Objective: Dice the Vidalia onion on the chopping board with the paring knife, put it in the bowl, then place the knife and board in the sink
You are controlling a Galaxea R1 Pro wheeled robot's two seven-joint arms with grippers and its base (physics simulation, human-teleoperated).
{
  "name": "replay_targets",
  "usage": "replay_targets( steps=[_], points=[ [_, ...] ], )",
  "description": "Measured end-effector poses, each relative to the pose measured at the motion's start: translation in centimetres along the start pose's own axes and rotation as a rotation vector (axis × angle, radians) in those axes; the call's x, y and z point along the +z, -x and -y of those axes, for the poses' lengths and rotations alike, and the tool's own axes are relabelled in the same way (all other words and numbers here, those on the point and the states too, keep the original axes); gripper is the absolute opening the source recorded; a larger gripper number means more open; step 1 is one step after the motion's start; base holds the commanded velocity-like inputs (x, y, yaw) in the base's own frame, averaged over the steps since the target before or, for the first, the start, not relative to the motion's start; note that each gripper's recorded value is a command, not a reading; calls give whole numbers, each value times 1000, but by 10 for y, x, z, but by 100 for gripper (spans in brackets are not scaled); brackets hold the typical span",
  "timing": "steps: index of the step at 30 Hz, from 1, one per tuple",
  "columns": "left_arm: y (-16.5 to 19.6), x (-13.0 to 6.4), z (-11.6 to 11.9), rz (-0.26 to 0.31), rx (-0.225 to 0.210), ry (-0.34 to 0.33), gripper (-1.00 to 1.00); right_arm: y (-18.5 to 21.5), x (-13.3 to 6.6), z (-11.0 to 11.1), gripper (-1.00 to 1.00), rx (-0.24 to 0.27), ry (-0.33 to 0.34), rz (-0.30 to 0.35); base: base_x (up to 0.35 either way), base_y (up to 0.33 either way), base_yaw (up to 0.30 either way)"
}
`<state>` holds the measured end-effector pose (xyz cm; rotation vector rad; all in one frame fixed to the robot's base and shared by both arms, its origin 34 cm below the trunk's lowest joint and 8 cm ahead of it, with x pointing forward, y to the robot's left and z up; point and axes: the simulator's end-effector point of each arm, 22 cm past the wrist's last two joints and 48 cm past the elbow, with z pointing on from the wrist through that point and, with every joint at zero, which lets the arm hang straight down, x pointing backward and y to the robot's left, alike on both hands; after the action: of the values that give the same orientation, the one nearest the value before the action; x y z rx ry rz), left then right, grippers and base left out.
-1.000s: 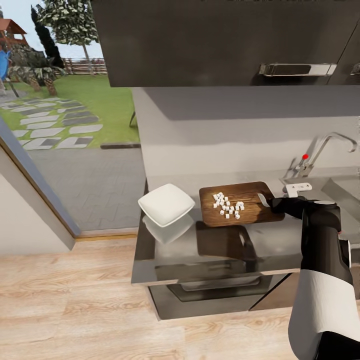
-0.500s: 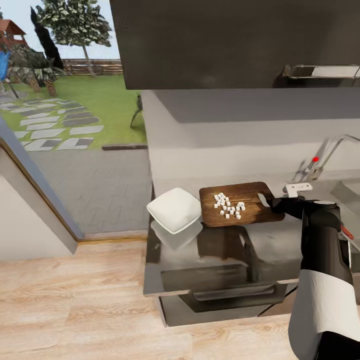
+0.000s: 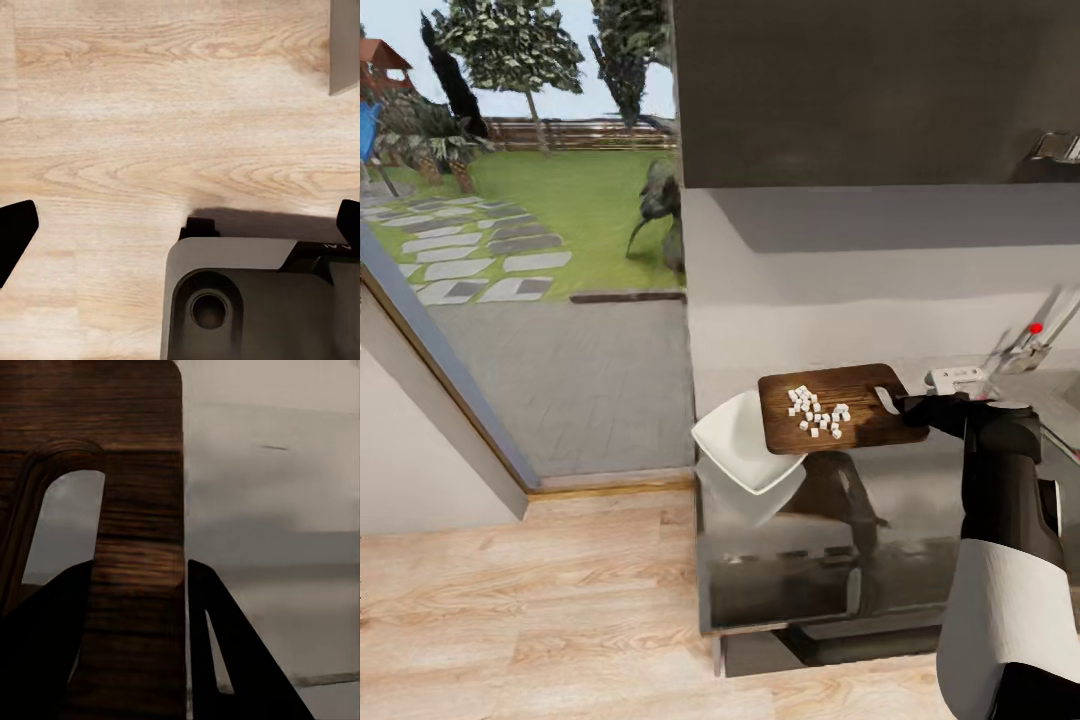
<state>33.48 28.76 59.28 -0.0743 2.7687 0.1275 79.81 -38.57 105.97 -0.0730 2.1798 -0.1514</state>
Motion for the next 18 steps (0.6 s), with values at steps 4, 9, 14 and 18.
replay_targets(
  steps=[4, 9, 14, 18],
  points=[
    [0, 0, 0, 0, 0, 1, 100, 0, 0, 0, -100, 0, 0, 0, 149, 259, 0],
    [0, 0, 0, -1, 0, 1, 100, 0, 0, -1, -100, 0, 1, -1, 119, 234, 0],
    [0, 0, 2, -1, -1, -1, 100, 0, 0, -2, -100, 2, 3, 0, 7, 18, 0],
    [0, -3, 2, -1, -1, -1, 100, 2, -2, -1, -100, 1, 4, 1, 1, 2, 0]
  ],
)
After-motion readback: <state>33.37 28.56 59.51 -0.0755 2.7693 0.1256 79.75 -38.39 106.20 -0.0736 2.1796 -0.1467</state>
